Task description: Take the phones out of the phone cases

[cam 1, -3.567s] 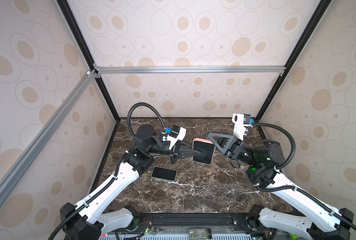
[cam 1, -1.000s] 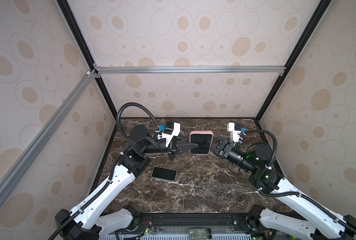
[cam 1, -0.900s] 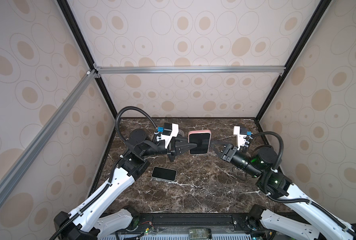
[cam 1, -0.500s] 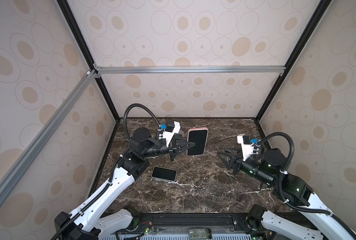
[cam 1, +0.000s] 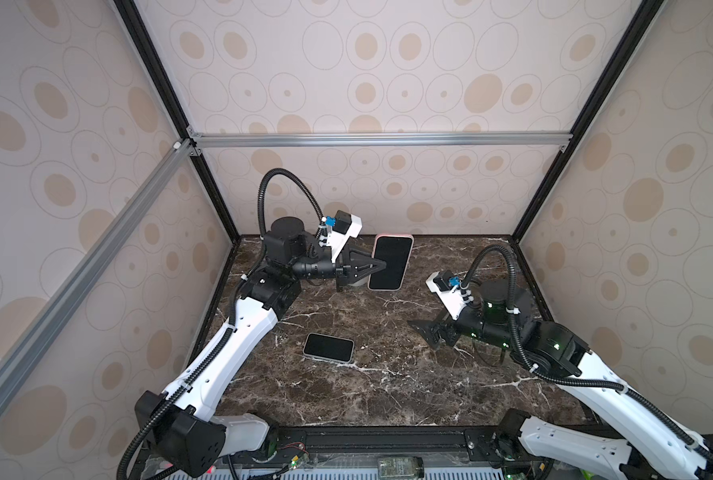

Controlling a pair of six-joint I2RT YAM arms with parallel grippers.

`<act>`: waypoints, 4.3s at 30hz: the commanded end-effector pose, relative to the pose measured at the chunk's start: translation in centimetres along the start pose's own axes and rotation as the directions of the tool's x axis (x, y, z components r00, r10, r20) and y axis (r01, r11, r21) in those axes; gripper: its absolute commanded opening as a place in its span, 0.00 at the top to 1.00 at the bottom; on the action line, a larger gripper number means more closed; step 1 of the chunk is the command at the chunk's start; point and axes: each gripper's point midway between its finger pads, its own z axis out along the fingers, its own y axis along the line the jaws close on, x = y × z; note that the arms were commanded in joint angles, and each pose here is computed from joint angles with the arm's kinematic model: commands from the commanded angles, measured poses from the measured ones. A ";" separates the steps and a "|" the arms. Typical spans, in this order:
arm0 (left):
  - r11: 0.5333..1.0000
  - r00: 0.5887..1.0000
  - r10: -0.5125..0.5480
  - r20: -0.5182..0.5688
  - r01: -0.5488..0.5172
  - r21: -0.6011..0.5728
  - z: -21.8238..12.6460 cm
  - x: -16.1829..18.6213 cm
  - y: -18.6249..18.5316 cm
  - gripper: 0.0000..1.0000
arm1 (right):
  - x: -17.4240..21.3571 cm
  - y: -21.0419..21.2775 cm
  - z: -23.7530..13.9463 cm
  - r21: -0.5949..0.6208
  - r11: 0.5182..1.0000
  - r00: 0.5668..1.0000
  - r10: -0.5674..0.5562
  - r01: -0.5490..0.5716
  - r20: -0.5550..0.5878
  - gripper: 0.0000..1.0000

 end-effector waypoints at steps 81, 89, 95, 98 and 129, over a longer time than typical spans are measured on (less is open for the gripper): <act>0.923 0.944 0.328 -0.040 -0.311 0.228 1.3 -1.8 -4.7 1.00 | -4.6 2.3 -1.5 -0.229 0.917 0.891 -0.220 0.328 0.397 0.33; 0.907 0.945 0.327 -0.016 -0.309 0.284 1.6 -1.8 -6.2 1.00 | -4.7 2.5 -0.7 -0.234 0.905 0.870 -0.228 0.355 0.437 0.36; 0.902 0.946 0.323 -0.007 -0.306 0.306 1.6 -2.0 -6.8 1.00 | -4.4 2.5 -0.5 -0.222 0.897 0.859 -0.256 0.382 0.443 0.38; 0.899 0.946 0.323 -0.004 -0.306 0.313 1.6 -2.0 -7.1 1.00 | -4.5 2.4 -0.5 -0.217 0.897 0.855 -0.259 0.385 0.450 0.39; 0.892 0.948 0.317 0.006 -0.300 0.337 2.1 -1.9 -7.8 1.00 | -5.5 3.5 -0.8 -0.298 0.876 0.851 -0.205 0.380 0.483 0.66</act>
